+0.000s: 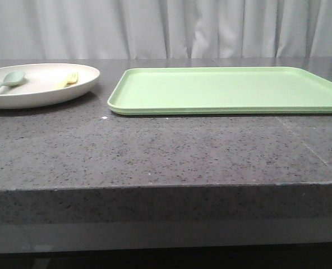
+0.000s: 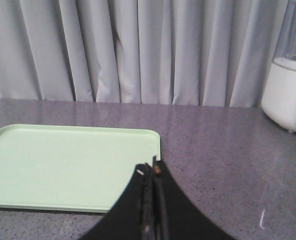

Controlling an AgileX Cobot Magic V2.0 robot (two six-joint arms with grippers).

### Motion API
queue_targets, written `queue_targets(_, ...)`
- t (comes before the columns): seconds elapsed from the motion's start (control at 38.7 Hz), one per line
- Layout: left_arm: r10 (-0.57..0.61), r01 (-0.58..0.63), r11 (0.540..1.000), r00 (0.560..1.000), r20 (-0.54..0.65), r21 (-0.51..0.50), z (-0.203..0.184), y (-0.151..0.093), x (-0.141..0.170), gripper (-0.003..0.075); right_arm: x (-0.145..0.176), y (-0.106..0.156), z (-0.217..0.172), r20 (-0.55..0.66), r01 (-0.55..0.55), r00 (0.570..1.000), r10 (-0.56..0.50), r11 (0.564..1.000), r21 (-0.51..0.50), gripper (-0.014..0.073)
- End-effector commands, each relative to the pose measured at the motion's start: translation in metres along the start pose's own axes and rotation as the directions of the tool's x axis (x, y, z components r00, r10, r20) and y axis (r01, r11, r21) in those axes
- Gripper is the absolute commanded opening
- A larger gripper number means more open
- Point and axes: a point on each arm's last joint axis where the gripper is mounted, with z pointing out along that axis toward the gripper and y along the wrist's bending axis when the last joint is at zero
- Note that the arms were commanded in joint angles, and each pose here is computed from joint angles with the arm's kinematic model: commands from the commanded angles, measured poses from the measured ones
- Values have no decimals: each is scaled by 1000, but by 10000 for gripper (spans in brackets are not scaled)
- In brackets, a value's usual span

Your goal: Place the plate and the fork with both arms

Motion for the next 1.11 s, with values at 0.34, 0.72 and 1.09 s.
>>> queue_targets(0.34, -11, 12, 1000, 959, -283, 1, 59, 0, 1, -18, -13, -2, 62, -191, 10, 981, -8, 1000, 12, -68)
queue_targets(0.72, -11, 12, 1000, 946, -323, 2, 68, 0, 6, -18, -7, -2, 71, -247, 10, 969, -6, 1000, 12, -68)
queue_targets(1.09, 5, -5, 1000, 947, -322, 0, 68, 0, 6, 136, -9, -2, 72, -220, 10, 976, -7, 1000, 13, 200)
